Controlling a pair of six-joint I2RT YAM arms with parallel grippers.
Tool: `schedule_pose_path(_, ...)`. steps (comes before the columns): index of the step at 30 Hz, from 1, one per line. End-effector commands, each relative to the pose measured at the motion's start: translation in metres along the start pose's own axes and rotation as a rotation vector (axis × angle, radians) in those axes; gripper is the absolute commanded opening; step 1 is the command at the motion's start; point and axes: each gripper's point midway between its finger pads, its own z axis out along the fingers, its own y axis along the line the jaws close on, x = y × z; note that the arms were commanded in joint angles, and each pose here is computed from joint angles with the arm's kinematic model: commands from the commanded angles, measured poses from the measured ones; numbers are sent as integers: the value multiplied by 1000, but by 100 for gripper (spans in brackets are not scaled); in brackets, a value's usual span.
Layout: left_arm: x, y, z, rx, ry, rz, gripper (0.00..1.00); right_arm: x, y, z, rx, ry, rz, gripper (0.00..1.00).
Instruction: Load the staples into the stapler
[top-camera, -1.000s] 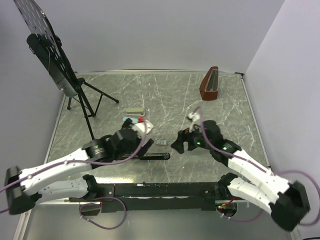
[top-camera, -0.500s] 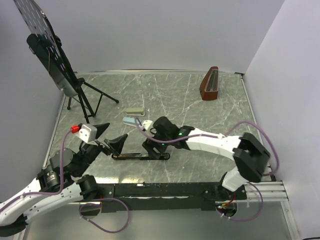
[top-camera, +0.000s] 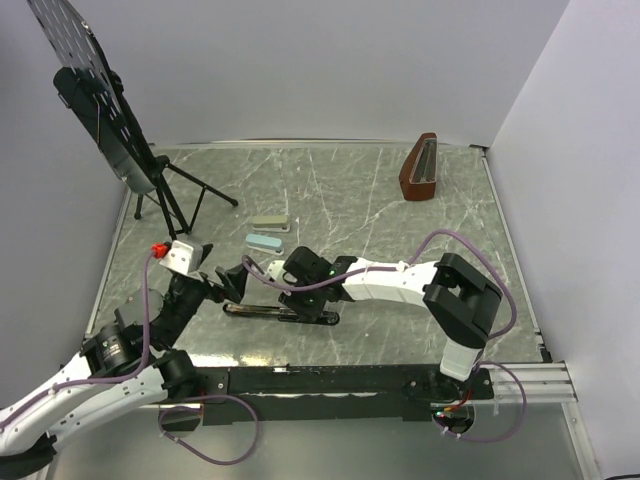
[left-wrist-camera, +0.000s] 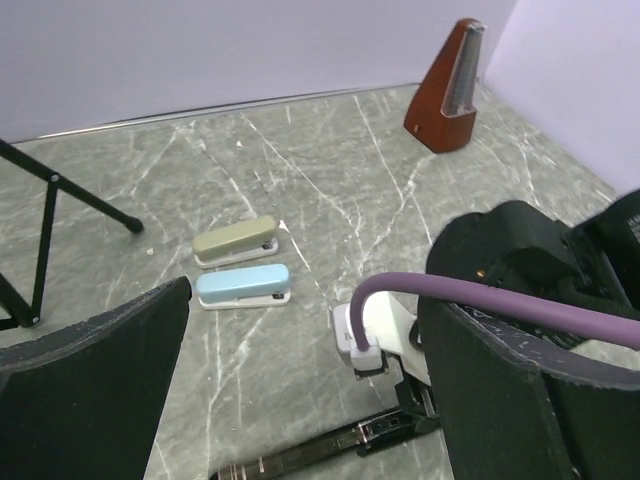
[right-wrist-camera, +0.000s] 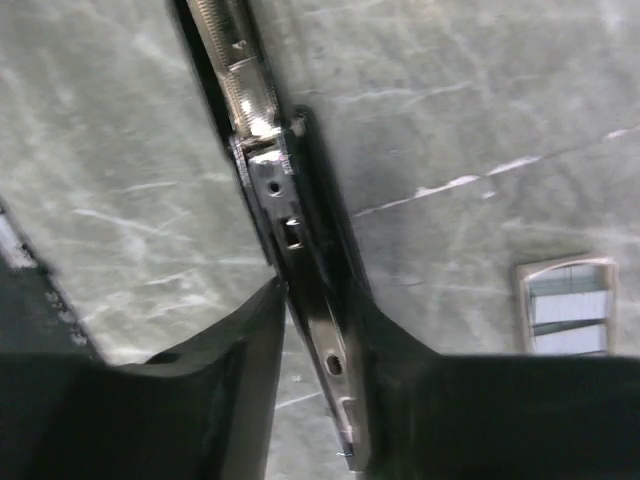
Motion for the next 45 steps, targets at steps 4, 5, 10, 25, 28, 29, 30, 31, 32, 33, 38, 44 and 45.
schedule_pose_path(4,-20,7,4,-17,-73,-74,100,-22,-13,-15,115,-74,84,8)
schedule_pose_path(5,-20,7,5,-16,-76,-79,99,-23,-15,-16,129,-84,102,2)
schedule_pose_path(10,-21,10,11,-9,-82,-95,99,-26,-19,-17,206,-116,272,0)
schedule_pose_path(25,-16,23,22,-53,-62,-127,99,-44,-11,-15,362,-122,582,39)
schedule_pose_path(28,-16,23,23,-52,-60,-133,99,-52,-9,-34,357,-161,598,58)
schedule_pose_path(29,-15,23,24,-50,-57,-134,99,-53,-11,-40,368,-166,613,63)
schedule_pose_path(30,-16,23,24,-50,-60,-136,99,-58,-12,-50,374,-193,624,67)
schedule_pose_path(31,-16,23,24,-50,-60,-139,99,-58,-15,-56,390,-201,632,75)
schedule_pose_path(32,-16,23,24,-50,-59,-141,99,-55,-17,-62,403,-203,664,78)
schedule_pose_path(33,-16,23,24,-49,-60,-143,99,-57,-17,-72,406,-229,685,81)
schedule_pose_path(38,-17,24,24,-47,-65,-149,99,-53,-18,-89,346,-298,787,100)
schedule_pose_path(44,-20,27,22,-49,-77,-159,99,-28,-48,-99,423,-257,920,99)
schedule_pose_path(45,-20,27,22,-49,-79,-160,99,-32,-53,-101,454,-262,930,98)
